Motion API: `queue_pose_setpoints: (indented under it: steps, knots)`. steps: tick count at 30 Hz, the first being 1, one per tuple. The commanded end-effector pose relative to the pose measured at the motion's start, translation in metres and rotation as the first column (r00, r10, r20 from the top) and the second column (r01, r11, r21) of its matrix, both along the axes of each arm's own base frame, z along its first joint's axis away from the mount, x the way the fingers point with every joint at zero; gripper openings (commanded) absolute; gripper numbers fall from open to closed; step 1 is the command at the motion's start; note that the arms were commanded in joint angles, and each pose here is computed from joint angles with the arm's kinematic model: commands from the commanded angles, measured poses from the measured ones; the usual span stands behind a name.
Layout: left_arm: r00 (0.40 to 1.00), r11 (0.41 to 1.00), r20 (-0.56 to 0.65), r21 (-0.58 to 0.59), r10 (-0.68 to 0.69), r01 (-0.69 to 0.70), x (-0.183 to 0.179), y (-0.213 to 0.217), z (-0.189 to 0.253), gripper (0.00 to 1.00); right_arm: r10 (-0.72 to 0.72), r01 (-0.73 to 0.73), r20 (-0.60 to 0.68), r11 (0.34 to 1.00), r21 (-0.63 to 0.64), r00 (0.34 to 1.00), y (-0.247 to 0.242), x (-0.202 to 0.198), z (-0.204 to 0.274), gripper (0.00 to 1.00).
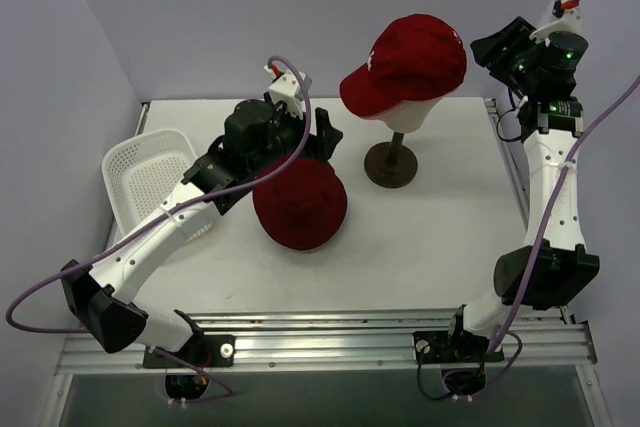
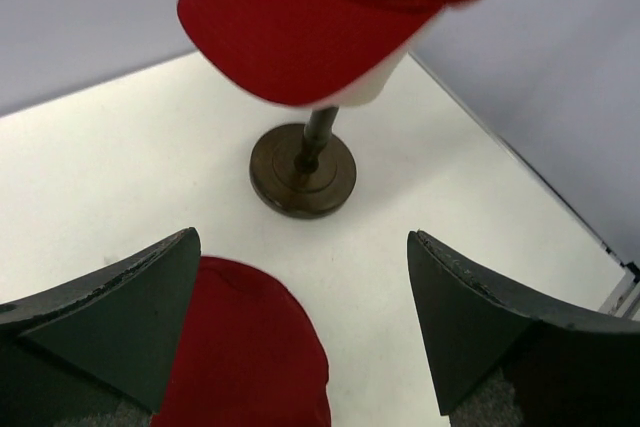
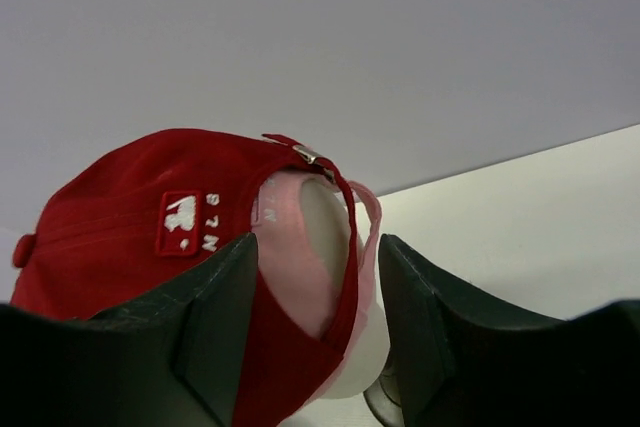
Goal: Stack the hats
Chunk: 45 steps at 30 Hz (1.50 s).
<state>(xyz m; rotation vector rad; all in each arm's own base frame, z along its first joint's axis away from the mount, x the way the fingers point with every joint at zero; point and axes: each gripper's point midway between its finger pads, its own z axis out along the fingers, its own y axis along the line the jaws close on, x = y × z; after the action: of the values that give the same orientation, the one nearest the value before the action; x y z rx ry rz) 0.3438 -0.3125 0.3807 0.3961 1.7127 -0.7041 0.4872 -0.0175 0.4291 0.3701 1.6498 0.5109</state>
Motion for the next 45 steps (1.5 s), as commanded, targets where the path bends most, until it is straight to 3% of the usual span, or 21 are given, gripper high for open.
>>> queue_pose_setpoints:
  steps: [1,6,7,13,16,21,23,28,33,38,40,43,45]
  knots:
    - [0.999,0.999,0.044,-0.039,0.018,-0.016,-0.011,0.006,0.008,0.93,-0.029,0.028,0.050,0.999,0.021,0.998,-0.001,-0.025,0.018,0.48]
    - [0.997,0.998,0.057,-0.033,0.047,-0.046,-0.038,0.015,0.002,0.93,-0.085,0.082,0.024,0.992,0.093,0.996,0.001,-0.066,-0.006,0.45]
    - [0.998,0.999,0.048,-0.020,0.047,-0.046,-0.043,0.014,-0.013,0.93,-0.101,0.103,-0.025,0.987,0.122,0.995,0.001,-0.071,-0.029,0.45]
    - [0.990,0.995,0.092,-0.013,0.104,-0.104,-0.073,0.034,-0.022,0.93,-0.104,0.099,0.014,0.975,0.197,0.994,0.014,-0.119,-0.049,0.50]
    - [0.987,0.994,0.126,-0.036,0.103,-0.099,-0.092,0.040,-0.026,0.94,-0.024,0.027,-0.015,0.952,0.306,1.000,0.041,-0.133,-0.092,0.50]
    - [0.970,0.984,0.172,-0.084,0.170,-0.157,-0.102,0.060,-0.025,0.94,-0.031,0.072,-0.097,0.887,0.456,0.995,0.056,-0.140,-0.158,0.50]
    - [0.964,0.980,0.191,-0.105,0.186,-0.168,-0.105,0.068,-0.020,0.94,0.002,0.032,-0.075,0.892,0.452,0.997,0.070,-0.137,-0.166,0.49]
    - [0.946,0.969,0.215,-0.100,0.243,-0.227,-0.104,0.086,-0.029,0.94,0.088,-0.052,-0.103,0.950,0.308,0.991,0.103,-0.134,-0.212,0.52]
    - [0.941,0.966,0.229,-0.131,0.249,-0.223,-0.108,0.091,-0.024,0.95,-0.016,0.062,-0.208,0.974,0.216,0.978,0.109,-0.113,-0.262,0.54]
    - [0.933,0.961,0.237,-0.132,0.270,-0.244,-0.108,0.097,-0.024,0.95,0.018,-0.016,-0.080,1.000,0.023,0.997,0.122,-0.072,-0.254,0.57]
    - [0.933,0.961,0.240,-0.129,0.268,-0.243,-0.108,0.096,-0.024,0.94,0.026,-0.029,-0.120,0.999,-0.023,0.992,0.123,-0.059,-0.271,0.56]
    - [0.933,0.962,0.242,-0.129,0.266,-0.240,-0.109,0.097,-0.022,0.95,0.017,-0.020,-0.102,0.999,-0.026,0.995,0.122,-0.047,-0.273,0.56]
    - [0.932,0.962,0.243,-0.130,0.267,-0.242,-0.110,0.097,-0.022,0.95,0.002,0.003,-0.094,0.999,0.052,0.996,0.125,-0.042,-0.275,0.54]
